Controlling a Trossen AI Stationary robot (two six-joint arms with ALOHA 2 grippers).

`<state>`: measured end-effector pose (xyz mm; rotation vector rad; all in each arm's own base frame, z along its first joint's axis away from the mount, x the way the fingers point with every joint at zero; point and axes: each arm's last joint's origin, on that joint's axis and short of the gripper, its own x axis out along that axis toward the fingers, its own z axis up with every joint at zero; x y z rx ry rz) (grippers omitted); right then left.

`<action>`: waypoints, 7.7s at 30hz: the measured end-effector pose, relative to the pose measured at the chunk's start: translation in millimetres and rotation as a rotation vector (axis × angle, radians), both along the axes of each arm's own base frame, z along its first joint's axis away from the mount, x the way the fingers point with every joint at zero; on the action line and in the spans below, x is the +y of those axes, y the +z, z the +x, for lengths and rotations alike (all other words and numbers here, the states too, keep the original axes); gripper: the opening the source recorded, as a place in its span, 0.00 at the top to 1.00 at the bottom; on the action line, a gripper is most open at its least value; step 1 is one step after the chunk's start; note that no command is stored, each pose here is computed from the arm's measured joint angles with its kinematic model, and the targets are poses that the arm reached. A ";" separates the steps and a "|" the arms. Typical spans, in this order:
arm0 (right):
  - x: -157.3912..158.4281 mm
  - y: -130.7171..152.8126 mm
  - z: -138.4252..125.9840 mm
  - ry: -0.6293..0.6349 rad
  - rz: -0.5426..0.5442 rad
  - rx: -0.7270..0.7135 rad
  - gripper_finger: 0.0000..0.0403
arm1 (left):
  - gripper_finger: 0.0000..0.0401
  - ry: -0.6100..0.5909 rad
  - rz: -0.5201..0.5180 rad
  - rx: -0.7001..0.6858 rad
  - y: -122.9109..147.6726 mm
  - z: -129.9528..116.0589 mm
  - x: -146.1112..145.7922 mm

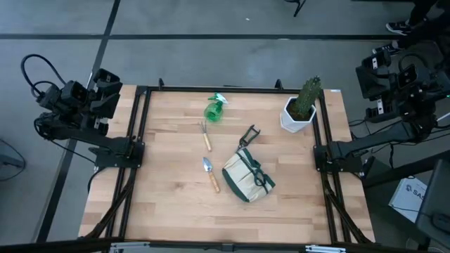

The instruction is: Pick & Place Garden tools in Gardening bag

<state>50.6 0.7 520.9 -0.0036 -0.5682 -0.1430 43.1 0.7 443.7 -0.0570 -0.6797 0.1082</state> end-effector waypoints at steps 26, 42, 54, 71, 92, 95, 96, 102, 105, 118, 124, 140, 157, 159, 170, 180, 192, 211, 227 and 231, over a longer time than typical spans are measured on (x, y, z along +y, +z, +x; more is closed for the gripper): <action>6.6 -26.9 12.2 0.192 -0.008 0.293 0.98 | 0.61 0.000 0.000 0.000 0.0 -0.1 0.0; 18.7 -101.6 56.8 0.333 -0.034 0.924 0.98 | 0.61 0.000 0.000 0.000 0.0 -0.1 0.0; 30.9 -174.4 124.9 0.326 -0.004 1.336 0.98 | 0.61 0.000 0.000 -0.001 0.0 -0.1 0.0; 47.1 -234.0 199.6 0.436 0.032 1.493 0.98 | 0.61 0.000 0.000 -0.001 0.0 -0.1 0.0; 45.3 -242.0 207.5 0.397 0.369 1.530 0.98 | 0.61 0.000 0.000 0.000 0.0 -0.1 0.0; 43.0 -242.8 208.5 0.376 0.429 1.531 0.98 | 0.61 0.000 0.000 0.000 0.0 -0.1 0.0; 42.9 -243.9 209.3 0.374 0.433 1.535 0.98 | 0.61 0.000 0.000 0.000 0.0 -0.1 0.0; 44.4 -254.3 219.1 0.366 0.442 1.557 0.98 | 0.61 0.000 0.000 -0.001 0.0 -0.1 0.0; 44.0 -263.3 224.7 0.341 0.492 1.590 0.98 | 0.61 0.000 0.000 0.000 0.0 -0.1 0.0; 42.7 -287.7 247.7 0.269 0.501 1.593 0.98 | 0.61 0.000 0.000 0.000 0.0 -0.1 0.0; 43.9 -282.1 255.9 0.299 0.489 1.491 0.98 | 0.61 0.000 0.000 -0.001 0.0 -0.1 0.0; 44.6 -279.3 252.5 0.317 0.619 1.499 0.97 | 0.61 0.000 0.000 -0.001 0.0 -0.1 0.0; 40.1 -253.2 213.6 0.229 0.852 1.550 0.51 | 0.61 0.000 0.000 0.000 0.0 -0.1 0.0; 39.6 -257.4 212.4 0.209 0.901 1.555 0.37 | 0.61 0.000 0.000 -0.001 0.0 -0.1 0.0; 30.9 -291.6 198.8 0.262 1.022 1.464 0.07 | 0.61 0.000 0.000 -0.001 0.0 -0.1 0.0; 20.3 -337.7 184.4 0.264 1.142 1.276 0.07 | 0.61 0.000 0.000 0.000 0.0 -0.1 0.0; 42.3 -361.2 191.8 0.350 1.070 1.196 0.07 | 0.61 0.000 0.000 -0.001 0.0 -0.1 0.0; 73.1 -362.5 200.1 0.471 1.016 1.120 0.07 | 0.61 0.000 0.000 -0.001 0.0 -0.1 0.0; 71.9 -368.4 196.7 0.432 0.917 1.190 0.07 | 0.61 0.000 0.000 0.000 0.0 -0.1 0.0; 71.8 -368.5 196.8 0.421 0.927 1.186 0.07 | 0.61 0.000 0.000 0.000 -0.1 0.0 0.0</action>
